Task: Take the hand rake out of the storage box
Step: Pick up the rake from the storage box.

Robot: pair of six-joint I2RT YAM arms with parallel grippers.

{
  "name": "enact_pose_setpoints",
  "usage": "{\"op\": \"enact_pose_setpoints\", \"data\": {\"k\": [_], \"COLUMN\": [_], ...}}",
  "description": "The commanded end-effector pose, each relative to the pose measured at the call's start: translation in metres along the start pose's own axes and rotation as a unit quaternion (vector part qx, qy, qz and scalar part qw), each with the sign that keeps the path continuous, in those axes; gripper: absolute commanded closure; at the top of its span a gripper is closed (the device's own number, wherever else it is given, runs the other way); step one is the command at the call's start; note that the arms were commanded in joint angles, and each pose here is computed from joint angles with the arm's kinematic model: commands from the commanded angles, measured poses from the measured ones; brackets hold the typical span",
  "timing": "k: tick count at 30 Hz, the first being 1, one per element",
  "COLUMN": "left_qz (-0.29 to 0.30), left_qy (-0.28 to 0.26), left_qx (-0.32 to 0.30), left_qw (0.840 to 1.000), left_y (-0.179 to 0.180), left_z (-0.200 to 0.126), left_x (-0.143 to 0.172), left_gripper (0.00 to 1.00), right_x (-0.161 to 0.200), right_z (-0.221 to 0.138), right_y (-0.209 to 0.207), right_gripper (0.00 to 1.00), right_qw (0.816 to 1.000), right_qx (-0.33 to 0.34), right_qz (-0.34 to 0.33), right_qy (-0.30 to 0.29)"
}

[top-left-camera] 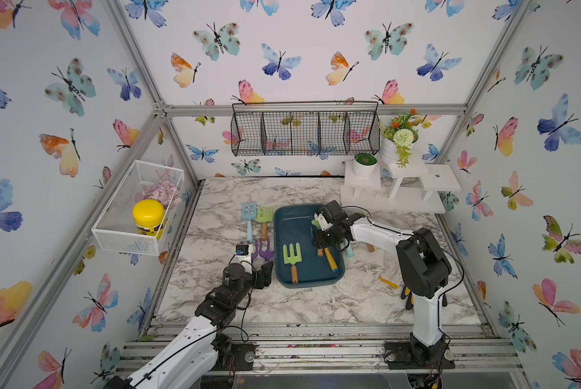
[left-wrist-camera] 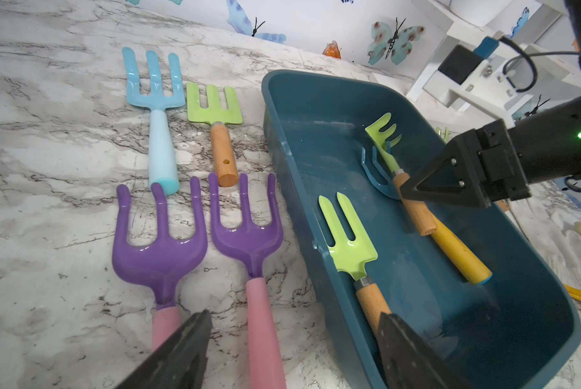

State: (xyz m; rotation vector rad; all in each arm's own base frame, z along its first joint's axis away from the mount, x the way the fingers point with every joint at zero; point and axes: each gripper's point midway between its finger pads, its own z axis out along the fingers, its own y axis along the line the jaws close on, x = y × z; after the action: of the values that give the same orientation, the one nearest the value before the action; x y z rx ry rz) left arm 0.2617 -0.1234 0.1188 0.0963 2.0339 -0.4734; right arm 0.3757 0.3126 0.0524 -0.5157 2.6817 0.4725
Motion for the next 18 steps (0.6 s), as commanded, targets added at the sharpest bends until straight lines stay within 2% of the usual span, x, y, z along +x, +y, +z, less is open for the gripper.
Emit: {"op": "enact_pose_setpoints", "data": {"k": [1, 8, 18], "left_qz": [0.000, -0.002, -0.002], "left_qy": [-0.018, -0.015, -0.011], "left_qx": [0.003, -0.002, -0.003], "left_qw": [1.000, 1.000, 1.000], "left_y": [-0.004, -0.002, -0.002], "left_z": [-0.001, 0.000, 0.002], "left_x": [-0.012, -0.011, -0.010], "left_gripper": [0.17, 0.17, 0.18], "right_x": [0.002, 0.004, 0.002], "right_z": [0.011, 0.021, 0.017], "right_y": [-0.009, -0.015, -0.021], "right_gripper": [0.47, 0.51, 0.67], "right_qw": [1.000, 0.999, 0.998], "right_qx": [0.018, 0.033, 0.051], "right_qz": [0.010, 0.021, 0.030], "right_qy": [0.013, 0.017, 0.008]}}
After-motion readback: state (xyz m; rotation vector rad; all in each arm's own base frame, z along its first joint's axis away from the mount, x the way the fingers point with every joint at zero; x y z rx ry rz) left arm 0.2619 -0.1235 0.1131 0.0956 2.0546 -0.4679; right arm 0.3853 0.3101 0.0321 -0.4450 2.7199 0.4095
